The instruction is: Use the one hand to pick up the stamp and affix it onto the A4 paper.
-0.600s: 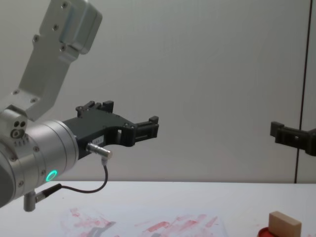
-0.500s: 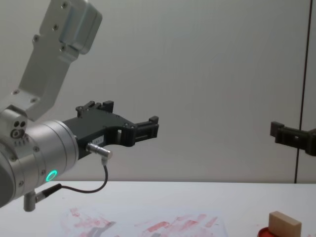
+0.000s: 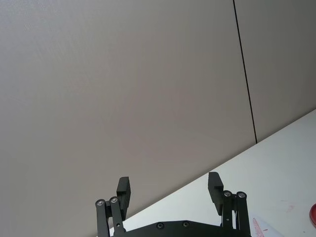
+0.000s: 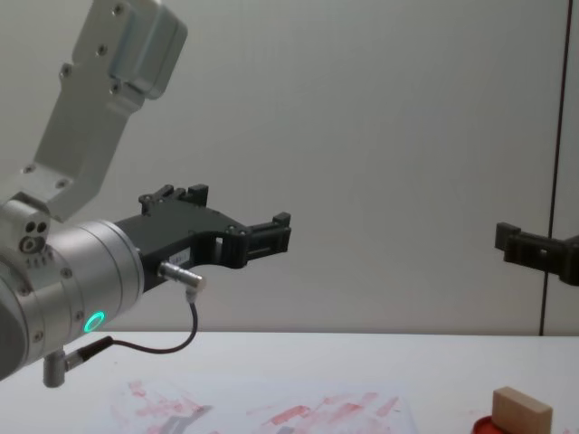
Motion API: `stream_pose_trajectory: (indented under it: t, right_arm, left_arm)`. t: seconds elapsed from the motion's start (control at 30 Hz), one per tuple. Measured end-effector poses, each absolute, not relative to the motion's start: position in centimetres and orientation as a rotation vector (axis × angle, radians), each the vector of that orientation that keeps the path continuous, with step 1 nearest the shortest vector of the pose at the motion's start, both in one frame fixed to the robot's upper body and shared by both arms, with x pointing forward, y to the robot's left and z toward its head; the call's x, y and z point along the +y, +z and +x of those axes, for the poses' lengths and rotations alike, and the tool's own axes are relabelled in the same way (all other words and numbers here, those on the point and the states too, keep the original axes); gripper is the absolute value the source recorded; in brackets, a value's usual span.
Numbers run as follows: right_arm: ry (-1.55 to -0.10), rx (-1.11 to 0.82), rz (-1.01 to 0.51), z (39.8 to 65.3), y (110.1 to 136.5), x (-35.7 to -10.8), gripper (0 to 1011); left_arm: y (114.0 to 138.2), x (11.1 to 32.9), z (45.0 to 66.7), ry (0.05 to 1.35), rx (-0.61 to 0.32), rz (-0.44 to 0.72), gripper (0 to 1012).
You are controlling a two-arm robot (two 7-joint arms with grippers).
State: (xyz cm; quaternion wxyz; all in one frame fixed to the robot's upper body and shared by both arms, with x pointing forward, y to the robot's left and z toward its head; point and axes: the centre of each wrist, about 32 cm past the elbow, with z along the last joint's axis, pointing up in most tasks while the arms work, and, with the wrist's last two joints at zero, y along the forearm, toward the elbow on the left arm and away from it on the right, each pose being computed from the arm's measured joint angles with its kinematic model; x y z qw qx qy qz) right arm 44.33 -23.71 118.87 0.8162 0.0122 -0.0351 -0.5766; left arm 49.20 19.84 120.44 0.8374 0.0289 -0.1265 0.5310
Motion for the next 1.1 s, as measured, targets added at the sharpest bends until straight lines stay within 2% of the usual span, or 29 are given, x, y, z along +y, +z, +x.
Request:
stream_pose_trajectory:
  t: [0.4,1.1]
  right_arm:
    - [-1.213,-0.087,0.012,44.5,118.6,-23.9,1001]
    - [-1.133,-0.031,-0.129,45.4,116.0,-26.0,1001]
  left_arm:
    - [120.4,19.8,49.2,1.124,-0.268,0.061,1003]
    - [120.4,19.8,49.2,1.124,-0.268,0.061,1002]
